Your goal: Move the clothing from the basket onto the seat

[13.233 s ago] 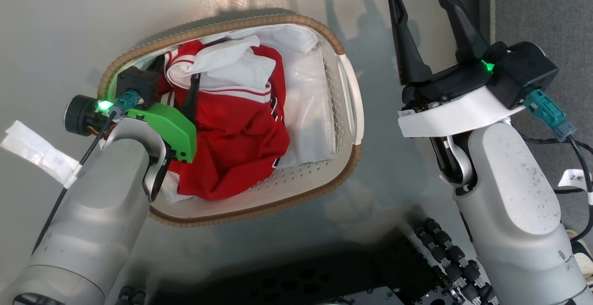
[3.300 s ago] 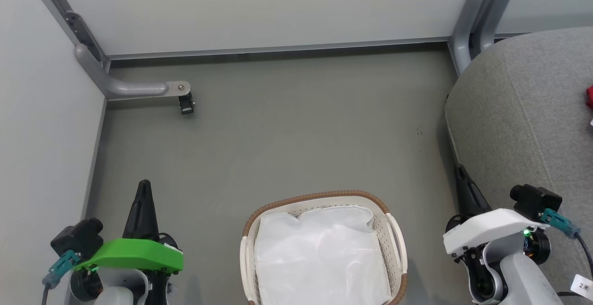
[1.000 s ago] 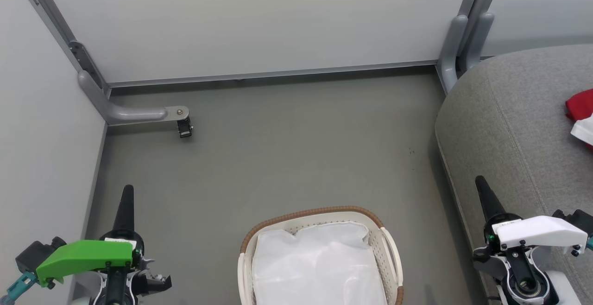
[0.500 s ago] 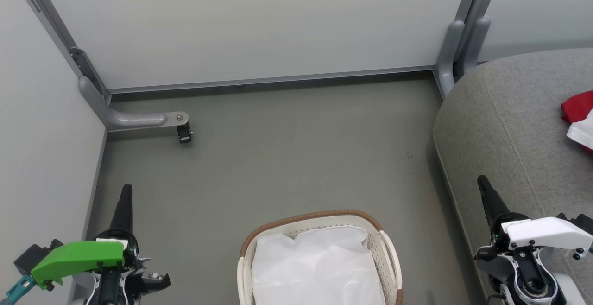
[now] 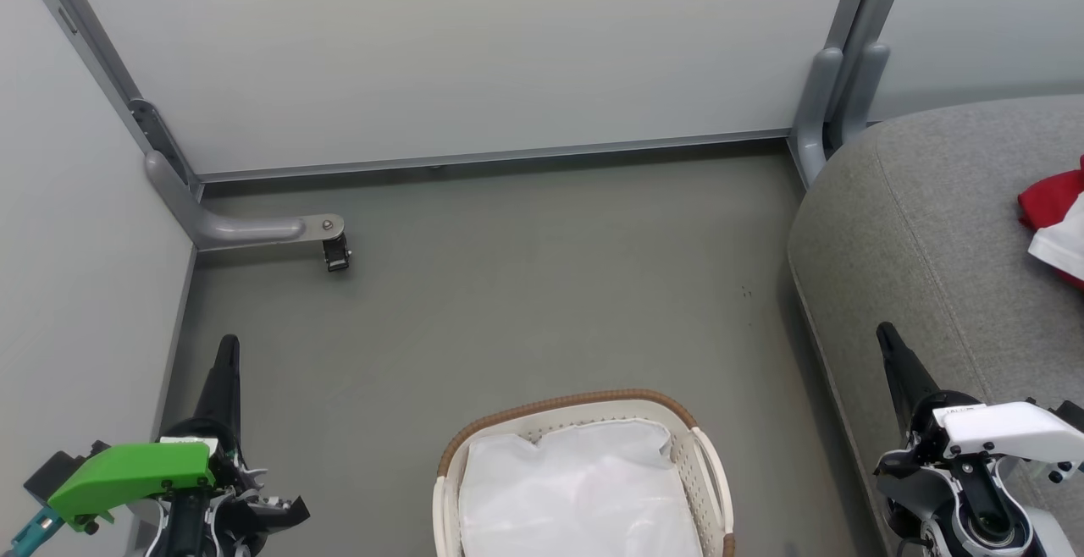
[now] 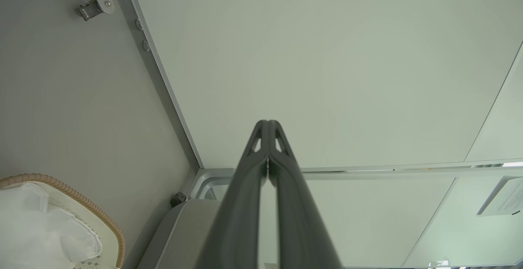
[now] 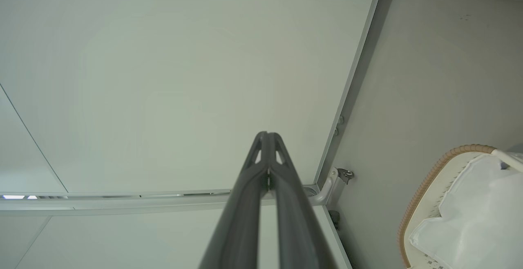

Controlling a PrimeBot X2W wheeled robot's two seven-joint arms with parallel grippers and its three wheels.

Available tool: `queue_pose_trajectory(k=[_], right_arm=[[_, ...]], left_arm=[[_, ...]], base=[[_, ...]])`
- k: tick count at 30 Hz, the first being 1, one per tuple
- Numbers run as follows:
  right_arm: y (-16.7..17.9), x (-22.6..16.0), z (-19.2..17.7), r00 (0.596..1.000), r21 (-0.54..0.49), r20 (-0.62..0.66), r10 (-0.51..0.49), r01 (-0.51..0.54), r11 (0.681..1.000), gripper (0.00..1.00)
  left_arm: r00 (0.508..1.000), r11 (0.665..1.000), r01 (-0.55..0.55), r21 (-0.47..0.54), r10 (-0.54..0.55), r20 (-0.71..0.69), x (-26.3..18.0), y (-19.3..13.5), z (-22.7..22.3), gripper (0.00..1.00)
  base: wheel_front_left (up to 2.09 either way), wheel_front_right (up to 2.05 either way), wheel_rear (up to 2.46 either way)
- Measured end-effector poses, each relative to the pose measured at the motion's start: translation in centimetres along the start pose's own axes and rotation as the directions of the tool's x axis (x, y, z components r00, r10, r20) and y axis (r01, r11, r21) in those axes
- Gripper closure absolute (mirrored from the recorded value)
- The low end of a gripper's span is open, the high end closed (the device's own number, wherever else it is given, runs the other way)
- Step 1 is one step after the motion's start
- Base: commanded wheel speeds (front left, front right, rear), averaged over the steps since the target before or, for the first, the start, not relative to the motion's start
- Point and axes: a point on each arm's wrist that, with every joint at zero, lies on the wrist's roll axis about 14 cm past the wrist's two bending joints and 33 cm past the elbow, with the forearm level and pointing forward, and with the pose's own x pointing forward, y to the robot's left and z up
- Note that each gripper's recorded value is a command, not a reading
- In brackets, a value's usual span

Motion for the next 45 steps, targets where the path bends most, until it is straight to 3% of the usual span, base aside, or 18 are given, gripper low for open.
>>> queue_pose_trajectory(k=[10,45], right_arm=[[0.54,-0.28,0.32,1.000,0.060,0.004,0.020,-0.020,0.998,1.00],[0.55,-0.29,0.35,1.000,0.060,0.004,0.021,-0.021,0.998,1.00]], left_arm=[[1.000,0.998,0.022,-0.056,-0.022,-0.007,-0.06,-0.65,-0.03,1.00],[1.000,0.998,0.022,-0.059,-0.023,-0.004,-0.07,-0.65,0.07,1.00]], base=[[0.00,0.00,0.00],[0.00,0.00,0.00]])
